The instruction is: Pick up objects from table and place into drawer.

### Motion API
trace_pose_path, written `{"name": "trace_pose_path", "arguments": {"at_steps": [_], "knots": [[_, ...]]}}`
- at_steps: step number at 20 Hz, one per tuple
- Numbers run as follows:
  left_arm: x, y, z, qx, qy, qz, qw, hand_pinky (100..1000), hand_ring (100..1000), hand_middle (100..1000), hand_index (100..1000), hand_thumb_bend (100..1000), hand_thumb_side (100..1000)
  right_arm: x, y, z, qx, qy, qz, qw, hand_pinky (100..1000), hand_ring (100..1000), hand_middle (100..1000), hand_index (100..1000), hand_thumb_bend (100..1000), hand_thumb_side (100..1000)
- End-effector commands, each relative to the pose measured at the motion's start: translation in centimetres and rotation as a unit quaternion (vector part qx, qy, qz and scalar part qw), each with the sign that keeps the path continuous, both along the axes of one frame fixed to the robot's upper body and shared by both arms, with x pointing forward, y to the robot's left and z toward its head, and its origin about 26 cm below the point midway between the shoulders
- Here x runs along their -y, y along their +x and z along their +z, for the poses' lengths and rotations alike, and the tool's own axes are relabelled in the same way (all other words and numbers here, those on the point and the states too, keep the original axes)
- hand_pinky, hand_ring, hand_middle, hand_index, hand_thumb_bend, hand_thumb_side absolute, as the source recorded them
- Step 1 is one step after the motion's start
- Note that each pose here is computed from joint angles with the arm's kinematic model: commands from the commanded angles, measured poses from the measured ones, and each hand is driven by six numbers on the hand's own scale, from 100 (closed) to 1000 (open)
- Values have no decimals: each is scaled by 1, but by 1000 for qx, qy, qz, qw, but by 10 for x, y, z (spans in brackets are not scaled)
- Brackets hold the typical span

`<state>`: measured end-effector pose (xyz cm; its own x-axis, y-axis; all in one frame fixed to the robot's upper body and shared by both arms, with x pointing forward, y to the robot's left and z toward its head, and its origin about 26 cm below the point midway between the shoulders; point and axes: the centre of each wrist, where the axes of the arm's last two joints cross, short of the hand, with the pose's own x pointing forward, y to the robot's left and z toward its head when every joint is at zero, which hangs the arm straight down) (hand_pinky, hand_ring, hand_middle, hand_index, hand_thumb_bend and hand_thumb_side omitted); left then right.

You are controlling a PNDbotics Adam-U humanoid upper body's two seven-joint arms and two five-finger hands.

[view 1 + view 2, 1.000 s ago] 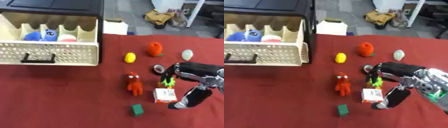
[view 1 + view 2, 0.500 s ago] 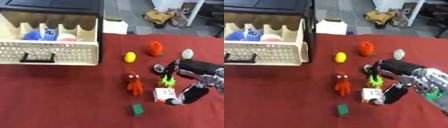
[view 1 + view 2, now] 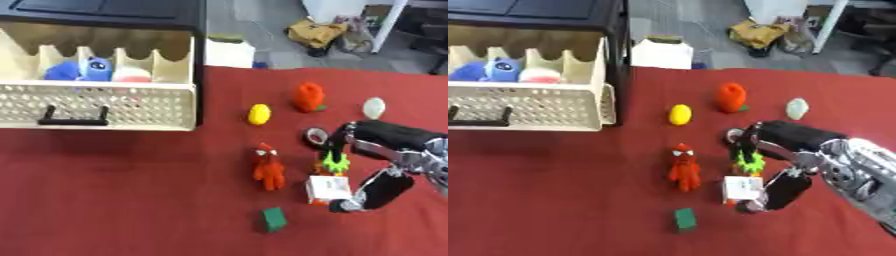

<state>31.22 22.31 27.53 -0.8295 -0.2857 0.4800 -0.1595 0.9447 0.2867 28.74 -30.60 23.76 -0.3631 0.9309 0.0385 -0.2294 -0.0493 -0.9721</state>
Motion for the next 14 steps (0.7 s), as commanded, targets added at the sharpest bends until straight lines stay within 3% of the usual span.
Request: {"name": "trace_pose_path", "arguments": {"at_steps": [1,14], "knots": [[-1,-3,7,14,2,-1,1000,476,309,362,787,109,1000,0,-1,9,6,0,1,1000,635,722,534,727,617,295],[0,-3,7,13,1,-5,1000,468,306,361,785,107,1000,7,9,-5,5,-7,-12,1000,643,729,539,746,588,291]]}}
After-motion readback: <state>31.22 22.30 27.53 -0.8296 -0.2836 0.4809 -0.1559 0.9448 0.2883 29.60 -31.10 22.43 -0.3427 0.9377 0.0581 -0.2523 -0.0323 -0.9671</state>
